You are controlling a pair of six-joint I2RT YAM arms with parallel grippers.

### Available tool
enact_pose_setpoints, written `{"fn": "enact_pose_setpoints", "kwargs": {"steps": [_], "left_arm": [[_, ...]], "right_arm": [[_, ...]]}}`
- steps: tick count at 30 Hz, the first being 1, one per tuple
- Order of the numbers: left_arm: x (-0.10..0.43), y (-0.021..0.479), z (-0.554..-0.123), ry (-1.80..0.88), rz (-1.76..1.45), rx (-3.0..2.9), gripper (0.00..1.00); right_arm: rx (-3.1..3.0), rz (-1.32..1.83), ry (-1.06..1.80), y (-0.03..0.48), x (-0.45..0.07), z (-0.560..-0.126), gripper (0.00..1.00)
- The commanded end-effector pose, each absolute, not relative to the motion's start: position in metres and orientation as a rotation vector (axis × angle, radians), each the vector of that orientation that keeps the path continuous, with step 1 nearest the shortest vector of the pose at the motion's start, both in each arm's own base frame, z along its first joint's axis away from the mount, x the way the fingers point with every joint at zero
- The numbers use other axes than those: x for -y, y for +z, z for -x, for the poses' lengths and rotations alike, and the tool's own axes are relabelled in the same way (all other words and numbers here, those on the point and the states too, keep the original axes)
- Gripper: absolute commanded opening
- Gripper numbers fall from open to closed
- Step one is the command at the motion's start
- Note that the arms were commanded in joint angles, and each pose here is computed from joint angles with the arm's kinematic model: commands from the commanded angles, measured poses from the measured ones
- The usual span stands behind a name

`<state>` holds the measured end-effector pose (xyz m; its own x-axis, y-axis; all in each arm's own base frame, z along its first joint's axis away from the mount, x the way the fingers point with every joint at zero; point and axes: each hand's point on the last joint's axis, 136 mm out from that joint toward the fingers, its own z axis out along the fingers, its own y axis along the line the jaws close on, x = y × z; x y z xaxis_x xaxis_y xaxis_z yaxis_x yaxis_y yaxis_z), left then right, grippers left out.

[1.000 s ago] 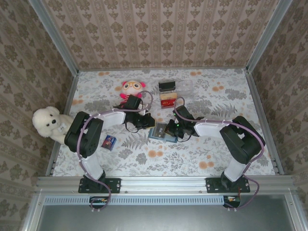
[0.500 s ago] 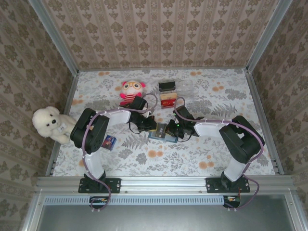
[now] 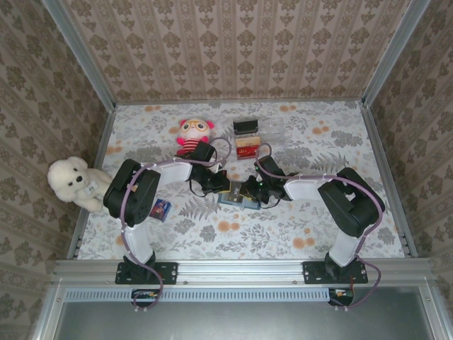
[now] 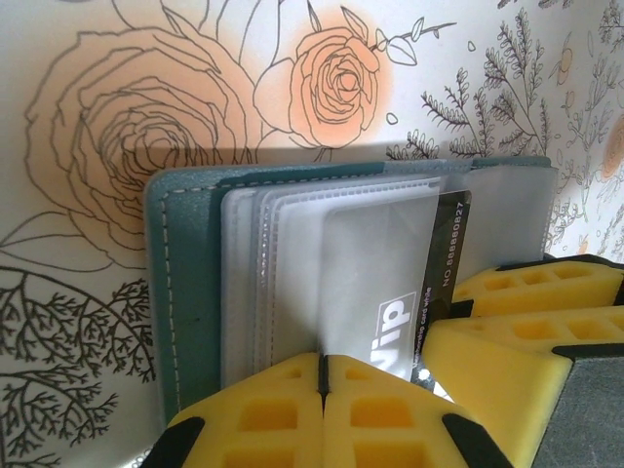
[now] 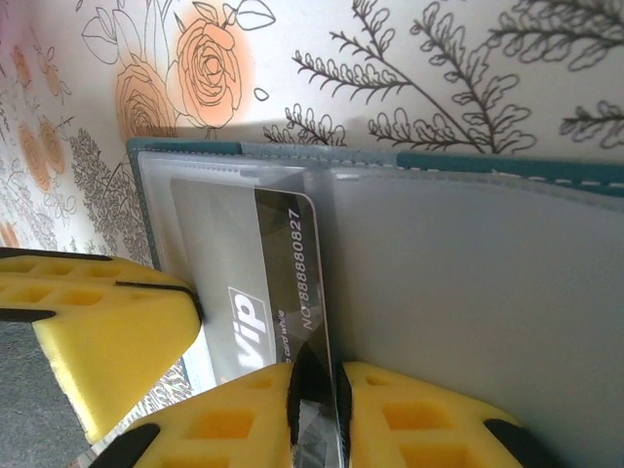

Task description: Take the credit cards out of the card holder

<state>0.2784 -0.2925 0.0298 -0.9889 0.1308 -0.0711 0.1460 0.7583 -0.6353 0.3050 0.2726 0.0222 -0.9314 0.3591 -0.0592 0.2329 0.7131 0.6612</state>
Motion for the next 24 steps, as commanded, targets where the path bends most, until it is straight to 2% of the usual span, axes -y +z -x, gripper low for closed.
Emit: {"fn": "enact_pose_setpoints", "kwargs": {"steps": [1,6,11,15,20,24], "left_arm": [[0.277,0.003,-0.265,-0.951,-0.207,-3.022,0.03],[0.276,0.005,-0.266,-0.948,-0.202,-3.017,0.04],[0.273,0.012,-0.270,-0.957,-0.200,-2.988,0.17],[0.273,0.016,-0.273,-0.991,-0.195,-2.968,0.24],[0.279,0.025,-0.277,-1.065,-0.202,-2.929,0.26],[0.285,0.041,-0.282,-1.116,-0.237,-2.877,0.33]], "right_arm": [[-2.772,-0.494,1.030,0.007,-0.274,-0.300,0.21],[-2.762,-0.508,1.014,0.007,-0.270,-0.300,0.13],[-2.755,-0.505,0.968,0.014,-0.256,-0.296,0.06],[-2.768,-0.476,0.927,0.020,-0.247,-0.289,0.06],[-2.783,-0.430,0.906,0.028,-0.240,-0.282,0.04],[-2.770,-0.397,0.918,0.039,-0.233,-0.281,0.01]]}}
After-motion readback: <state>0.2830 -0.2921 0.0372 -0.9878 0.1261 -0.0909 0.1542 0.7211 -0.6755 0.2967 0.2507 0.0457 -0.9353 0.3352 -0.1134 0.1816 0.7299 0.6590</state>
